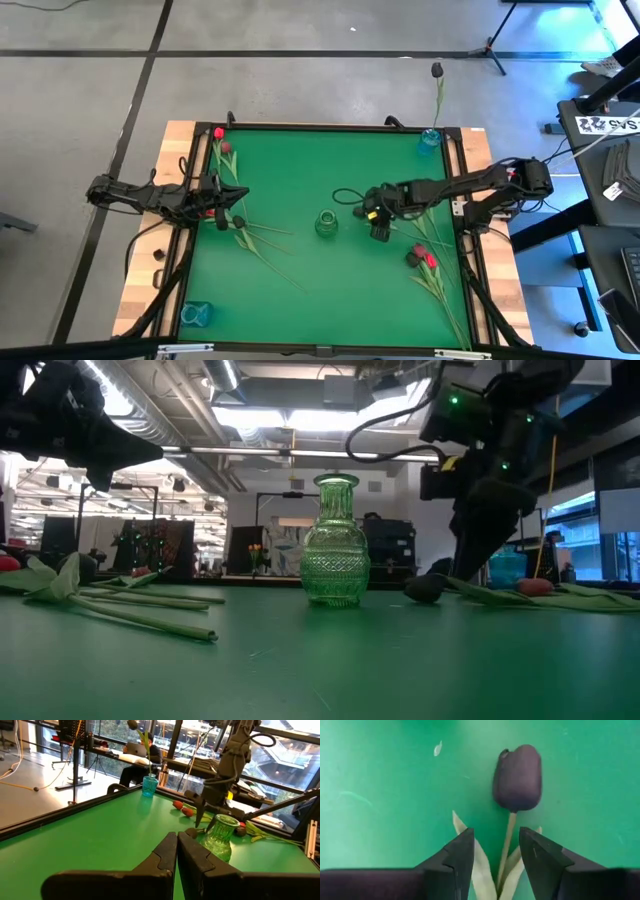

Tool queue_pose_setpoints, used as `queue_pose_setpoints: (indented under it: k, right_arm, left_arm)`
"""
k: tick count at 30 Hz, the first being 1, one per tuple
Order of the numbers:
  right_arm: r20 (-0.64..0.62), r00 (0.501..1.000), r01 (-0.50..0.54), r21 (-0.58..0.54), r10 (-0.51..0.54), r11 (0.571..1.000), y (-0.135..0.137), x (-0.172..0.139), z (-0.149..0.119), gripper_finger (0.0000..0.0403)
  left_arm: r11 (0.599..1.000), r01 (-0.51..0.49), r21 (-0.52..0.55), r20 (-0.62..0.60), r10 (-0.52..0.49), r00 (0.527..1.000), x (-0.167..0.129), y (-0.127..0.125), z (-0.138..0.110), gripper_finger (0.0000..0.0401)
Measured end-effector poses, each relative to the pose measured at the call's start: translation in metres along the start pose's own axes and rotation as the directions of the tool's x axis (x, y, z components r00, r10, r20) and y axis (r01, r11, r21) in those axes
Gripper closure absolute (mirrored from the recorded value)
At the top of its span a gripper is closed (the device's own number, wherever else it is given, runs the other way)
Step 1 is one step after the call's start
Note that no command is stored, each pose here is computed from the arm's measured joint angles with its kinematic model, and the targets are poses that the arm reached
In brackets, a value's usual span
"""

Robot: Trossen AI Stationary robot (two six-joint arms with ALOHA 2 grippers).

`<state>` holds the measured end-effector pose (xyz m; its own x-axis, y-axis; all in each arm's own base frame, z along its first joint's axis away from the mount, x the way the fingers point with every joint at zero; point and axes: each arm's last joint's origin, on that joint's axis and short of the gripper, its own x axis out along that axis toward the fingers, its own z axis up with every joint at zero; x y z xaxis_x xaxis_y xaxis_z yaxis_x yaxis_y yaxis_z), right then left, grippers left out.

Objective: Sort flowers into vase by color
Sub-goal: Put the top right black flower into the top right blue vase

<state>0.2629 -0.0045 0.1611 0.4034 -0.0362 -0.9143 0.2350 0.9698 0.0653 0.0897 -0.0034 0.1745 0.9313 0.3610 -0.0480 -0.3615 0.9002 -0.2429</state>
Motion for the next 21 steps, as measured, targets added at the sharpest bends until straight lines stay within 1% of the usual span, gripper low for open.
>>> queue_pose_setpoints:
  k: [6, 10, 13, 17, 21]
  right_arm:
    - [0.069, 0.996, 0.054, 0.004, -0.054, 0.999, -0.002, 0.006, -0.003, 0.0244]
    - [0.091, 0.995, 0.047, 0.005, -0.047, 0.999, -0.002, 0.008, -0.003, 0.0244]
    - [0.087, 0.995, 0.048, 0.005, -0.048, 0.999, -0.003, 0.011, -0.008, 0.0244]
    - [0.071, 0.995, 0.074, 0.011, -0.075, 0.997, -0.006, 0.015, -0.015, 0.0244]
    - [0.06, 0.996, 0.068, 0.029, -0.069, 0.997, -0.006, 0.016, -0.018, 0.0244]
  left_arm:
    - [1.0, 0.0, 0.0, 0.0, 0.0, 1.0, 0.0, 0.0, 0.0, 0.039]
    - [1.0, 0.0, 0.0, 0.0, 0.0, 1.0, 0.0, 0.0, 0.0, 0.039]
    - [1.0, 0.0, 0.0, 0.0, 0.0, 1.0, 0.0, 0.0, 0.0, 0.039]
    - [1.0, 0.0, 0.0, 0.0, 0.0, 1.0, 0.0, 0.0, 0.0, 0.039]
    - [1.0, 0.0, 0.0, -0.001, 0.0, 1.0, 0.0, 0.0, 0.0, 0.039]
